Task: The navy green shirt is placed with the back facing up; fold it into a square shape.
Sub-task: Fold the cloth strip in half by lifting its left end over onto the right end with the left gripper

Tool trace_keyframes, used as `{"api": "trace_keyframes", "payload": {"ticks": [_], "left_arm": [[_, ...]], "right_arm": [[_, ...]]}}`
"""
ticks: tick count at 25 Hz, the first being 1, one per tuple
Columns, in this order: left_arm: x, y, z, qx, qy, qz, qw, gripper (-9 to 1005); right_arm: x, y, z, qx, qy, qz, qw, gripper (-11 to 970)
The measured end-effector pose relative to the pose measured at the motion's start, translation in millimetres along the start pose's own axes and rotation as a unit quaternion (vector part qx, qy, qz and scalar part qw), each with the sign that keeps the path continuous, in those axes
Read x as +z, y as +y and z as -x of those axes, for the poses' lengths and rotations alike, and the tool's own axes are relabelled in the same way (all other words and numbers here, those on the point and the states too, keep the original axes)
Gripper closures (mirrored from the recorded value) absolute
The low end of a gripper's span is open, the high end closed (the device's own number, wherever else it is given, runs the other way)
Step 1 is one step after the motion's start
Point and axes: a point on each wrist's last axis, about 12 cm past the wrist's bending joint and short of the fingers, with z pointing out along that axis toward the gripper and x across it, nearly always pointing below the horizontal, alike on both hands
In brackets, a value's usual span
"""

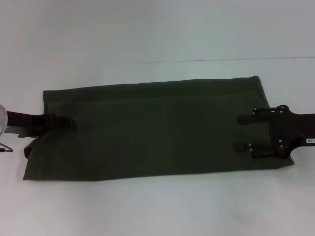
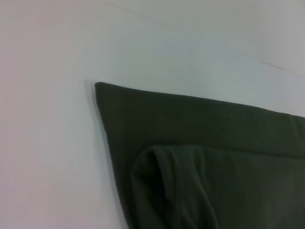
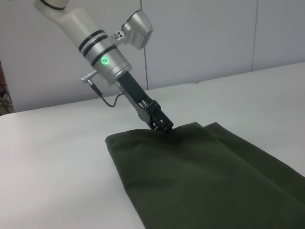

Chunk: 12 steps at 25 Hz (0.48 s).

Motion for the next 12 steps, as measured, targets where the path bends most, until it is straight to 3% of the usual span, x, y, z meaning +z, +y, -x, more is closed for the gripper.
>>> {"api": "trace_keyframes", "payload": {"ticks": [12], "left_arm": [[-0.2, 0.2, 1.0, 0.001, -0.003, 0.002, 1.0, 116]], "right_arm": [[0.0, 0.0, 0.0, -0.001, 0.0, 0.0, 1.0, 194]]}}
